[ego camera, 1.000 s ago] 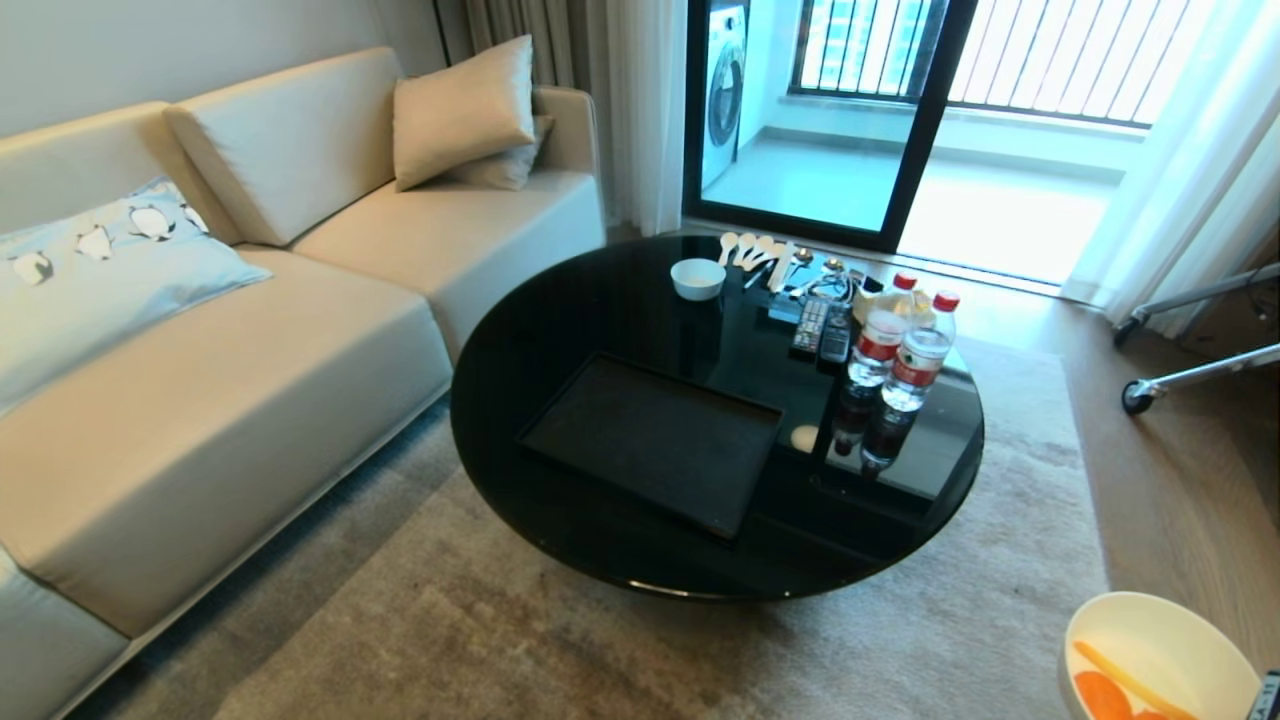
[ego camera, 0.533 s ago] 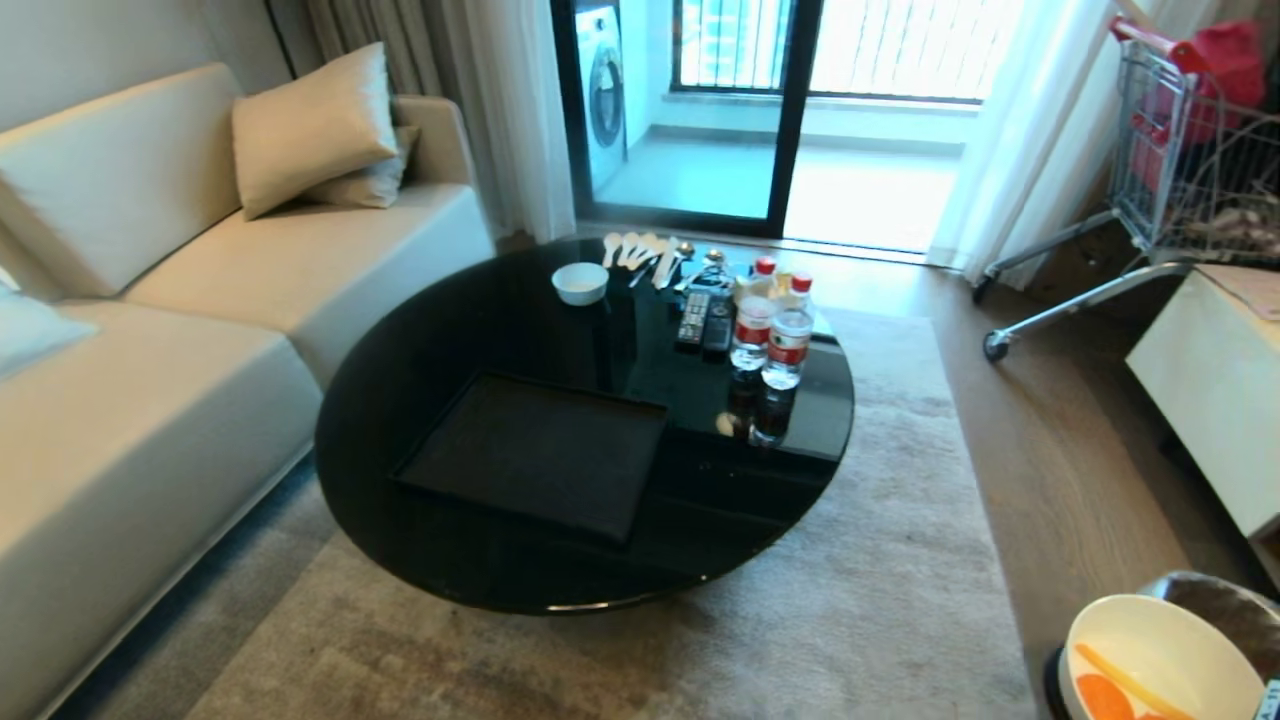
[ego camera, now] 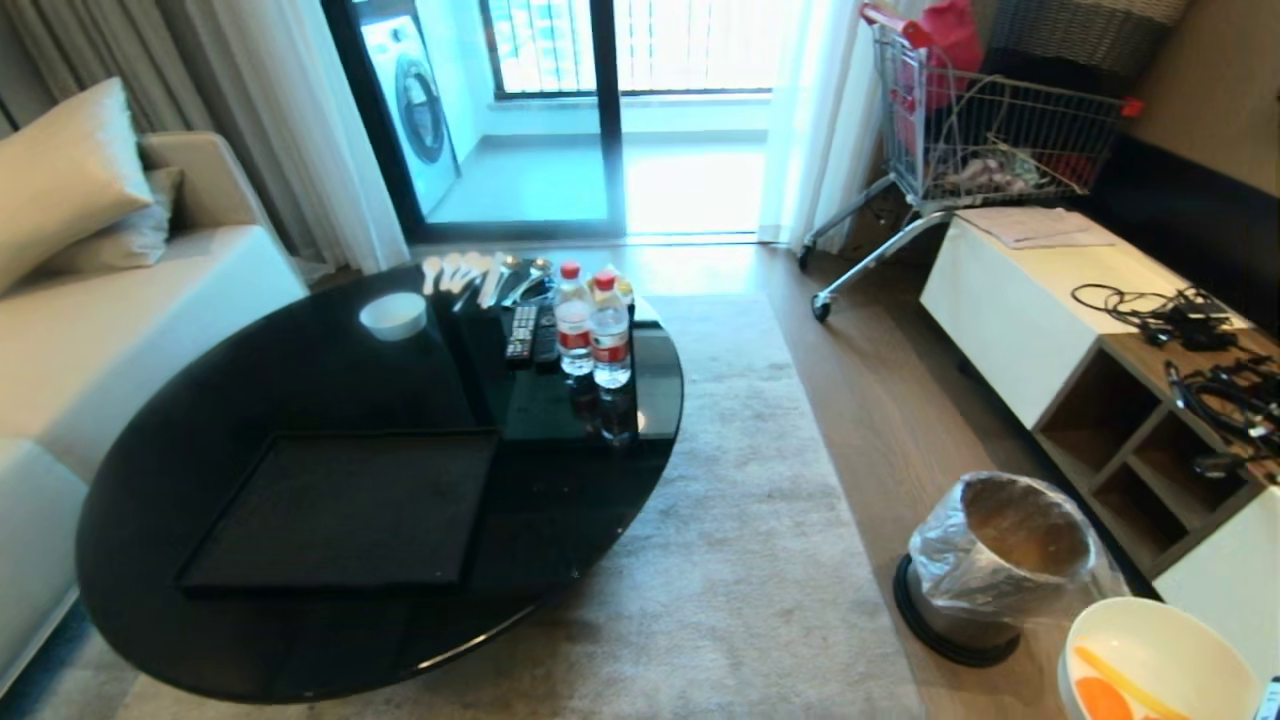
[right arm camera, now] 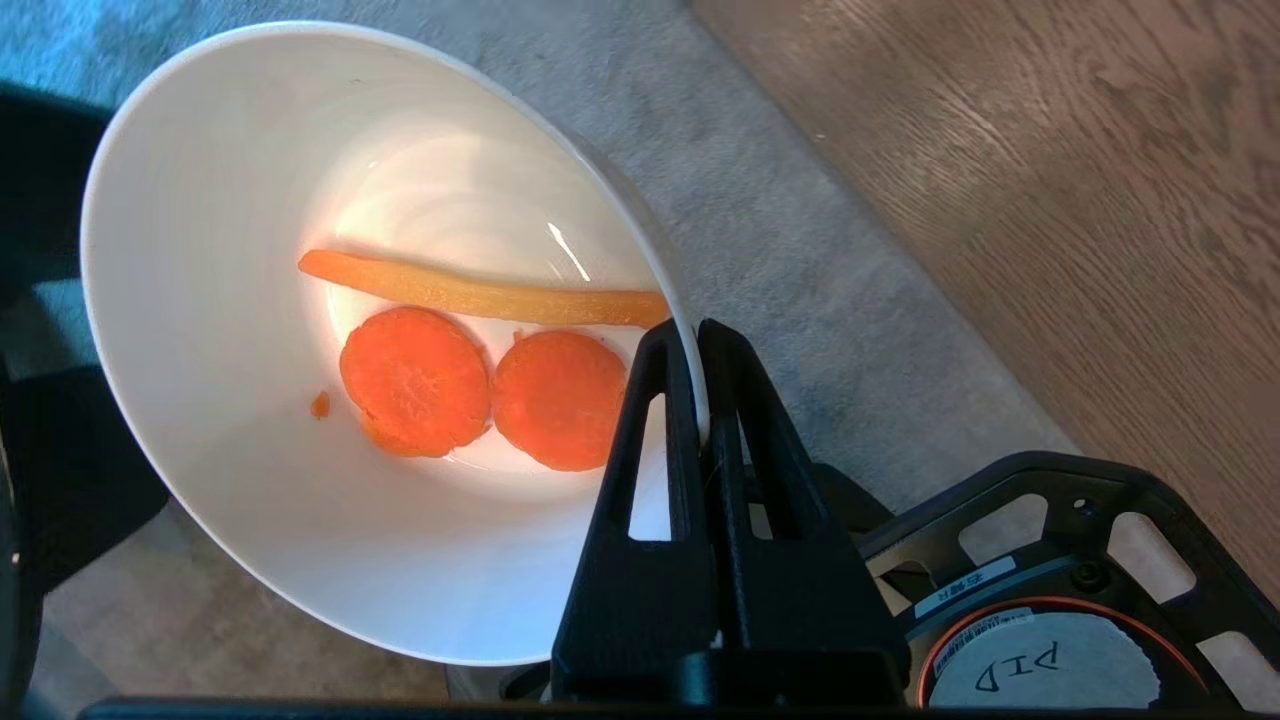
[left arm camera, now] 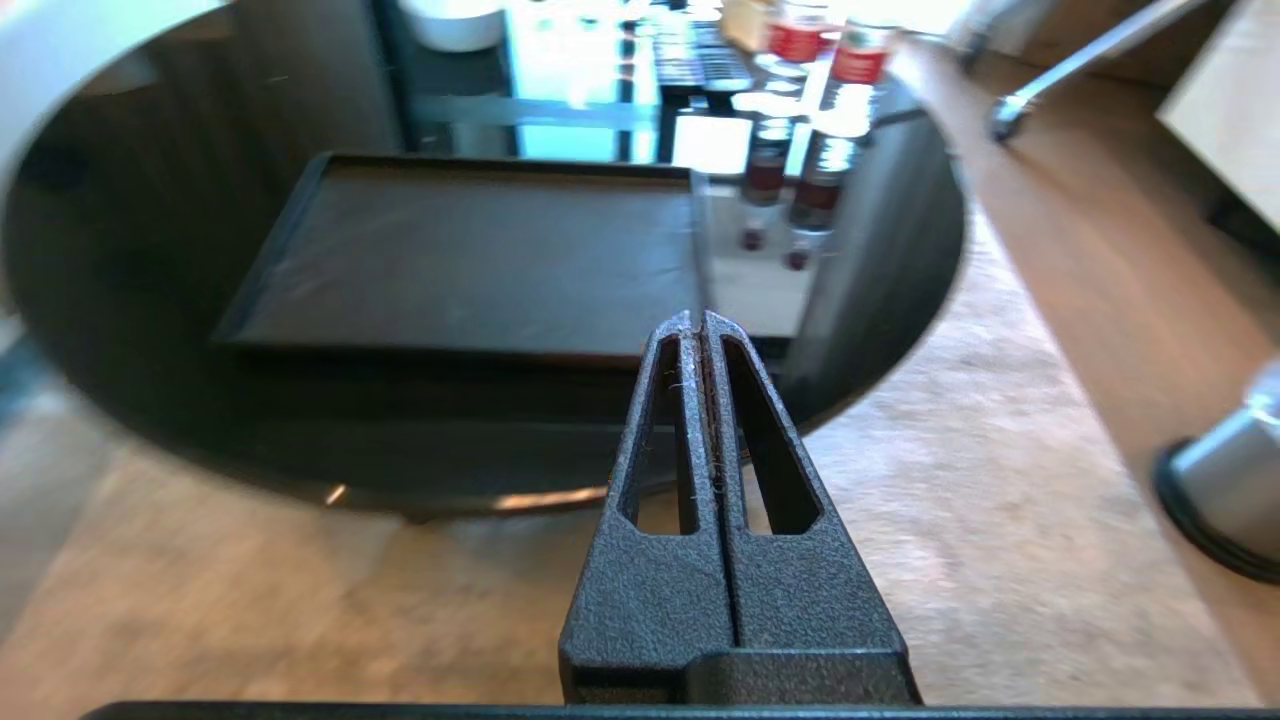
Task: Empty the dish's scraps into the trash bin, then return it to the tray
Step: Move the bowl over the trash can
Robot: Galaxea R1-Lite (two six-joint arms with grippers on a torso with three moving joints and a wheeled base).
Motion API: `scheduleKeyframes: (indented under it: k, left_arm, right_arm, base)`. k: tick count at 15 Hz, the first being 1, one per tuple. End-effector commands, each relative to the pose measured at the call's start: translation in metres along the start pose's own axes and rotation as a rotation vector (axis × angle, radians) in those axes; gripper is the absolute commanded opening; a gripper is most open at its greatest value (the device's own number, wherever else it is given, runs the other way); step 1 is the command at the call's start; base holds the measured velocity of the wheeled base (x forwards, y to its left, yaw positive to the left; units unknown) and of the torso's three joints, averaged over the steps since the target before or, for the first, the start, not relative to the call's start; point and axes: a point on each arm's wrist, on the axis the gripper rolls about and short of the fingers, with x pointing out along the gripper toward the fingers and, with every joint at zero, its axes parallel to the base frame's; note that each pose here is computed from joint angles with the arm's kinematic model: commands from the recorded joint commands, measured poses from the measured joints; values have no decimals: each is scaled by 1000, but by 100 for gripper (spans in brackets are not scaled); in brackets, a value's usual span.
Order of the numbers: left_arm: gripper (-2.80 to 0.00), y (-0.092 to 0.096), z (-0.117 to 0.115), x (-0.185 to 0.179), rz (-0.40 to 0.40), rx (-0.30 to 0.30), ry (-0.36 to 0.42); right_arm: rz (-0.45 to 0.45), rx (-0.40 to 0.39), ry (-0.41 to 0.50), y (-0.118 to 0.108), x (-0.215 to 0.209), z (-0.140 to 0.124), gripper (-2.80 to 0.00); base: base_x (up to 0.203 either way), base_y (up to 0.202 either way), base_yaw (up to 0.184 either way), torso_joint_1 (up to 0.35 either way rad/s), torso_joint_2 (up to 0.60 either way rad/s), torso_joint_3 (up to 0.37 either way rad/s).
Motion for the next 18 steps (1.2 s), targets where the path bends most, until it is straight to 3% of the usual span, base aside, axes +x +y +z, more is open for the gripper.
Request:
scheduleKeyframes:
  k: [1,14,18]
  left_arm:
    - [-280,0,0,0,0,-1,0]
    - [-280,0,0,0,0,-1,-1]
    - [-280,0,0,0,0,-1,-1]
  right_arm:
    - [-9,1,5,-1,1,-1,-280]
    - [-27,0,8,-1,4,-2,-280]
    - [-36,-1,2,-1,4,-2,-280]
  base:
    - [-1,8,-169,2,1,1]
    - [1,9,-163,1,2,3]
    - [0,2,-25,1,1,2]
